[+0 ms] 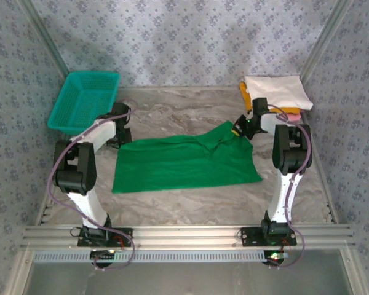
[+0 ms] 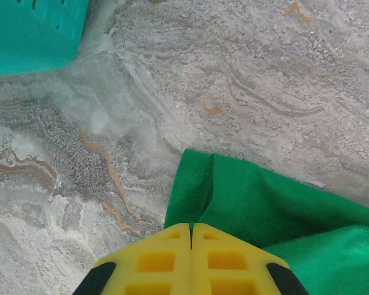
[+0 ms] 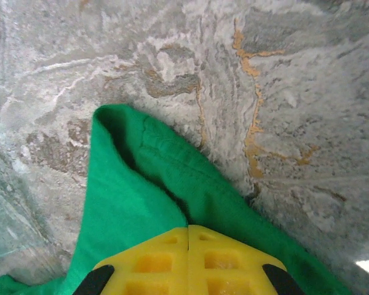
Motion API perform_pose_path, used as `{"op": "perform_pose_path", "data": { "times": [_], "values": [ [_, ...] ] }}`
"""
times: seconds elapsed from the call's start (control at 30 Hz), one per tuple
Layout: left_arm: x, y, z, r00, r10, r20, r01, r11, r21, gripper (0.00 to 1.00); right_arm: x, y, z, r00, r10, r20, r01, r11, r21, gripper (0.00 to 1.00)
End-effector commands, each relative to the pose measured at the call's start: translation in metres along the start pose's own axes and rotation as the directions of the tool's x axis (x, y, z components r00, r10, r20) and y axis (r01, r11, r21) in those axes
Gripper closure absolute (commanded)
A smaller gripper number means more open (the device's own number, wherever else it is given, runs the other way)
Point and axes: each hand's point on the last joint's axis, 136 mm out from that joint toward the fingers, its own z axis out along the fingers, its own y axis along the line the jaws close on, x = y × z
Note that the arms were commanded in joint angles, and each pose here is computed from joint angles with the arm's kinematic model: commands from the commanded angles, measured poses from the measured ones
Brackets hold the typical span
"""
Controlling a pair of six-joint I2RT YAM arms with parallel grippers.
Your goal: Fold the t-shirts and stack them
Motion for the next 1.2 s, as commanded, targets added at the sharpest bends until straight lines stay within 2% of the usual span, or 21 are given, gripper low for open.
{"op": "perform_pose_path", "data": {
  "times": [0.0, 0.27, 0.6, 0.73, 0.93, 1.17],
  "values": [
    [-0.011, 0.000, -0.004, 1.000, 0.016, 0.018, -0.015, 1.000, -0.013, 1.00, -0.015, 0.026, -0.037, 0.998, -0.029, 0.058, 0.031, 0.999, -0.032, 1.00],
    [-0.018, 0.002, -0.014, 0.999, 0.008, 0.040, -0.007, 1.000, -0.018, 1.00, -0.018, 0.051, -0.067, 0.998, -0.006, 0.070, 0.013, 0.994, -0.109, 1.00],
    [-0.036, 0.010, -0.037, 0.996, 0.009, 0.088, -0.006, 0.999, -0.033, 1.00, -0.032, 0.073, -0.113, 0.988, 0.098, 0.120, -0.066, 0.968, -0.242, 1.00],
    [-0.040, 0.011, -0.046, 0.994, 0.007, 0.112, -0.003, 1.000, -0.031, 1.00, -0.029, 0.070, -0.129, 0.982, 0.128, 0.136, -0.090, 0.962, -0.257, 1.00],
    [-0.027, 0.021, -0.054, 0.995, 0.033, 0.093, -0.027, 0.998, -0.061, 1.00, -0.018, 0.061, -0.148, 0.976, 0.164, 0.143, -0.120, 0.954, -0.276, 1.00],
    [-0.045, 0.019, -0.051, 0.990, 0.067, 0.127, -0.057, 0.995, -0.083, 1.00, -0.028, 0.053, -0.149, 0.971, 0.173, 0.163, -0.124, 0.954, -0.273, 1.00]
  ]
}}
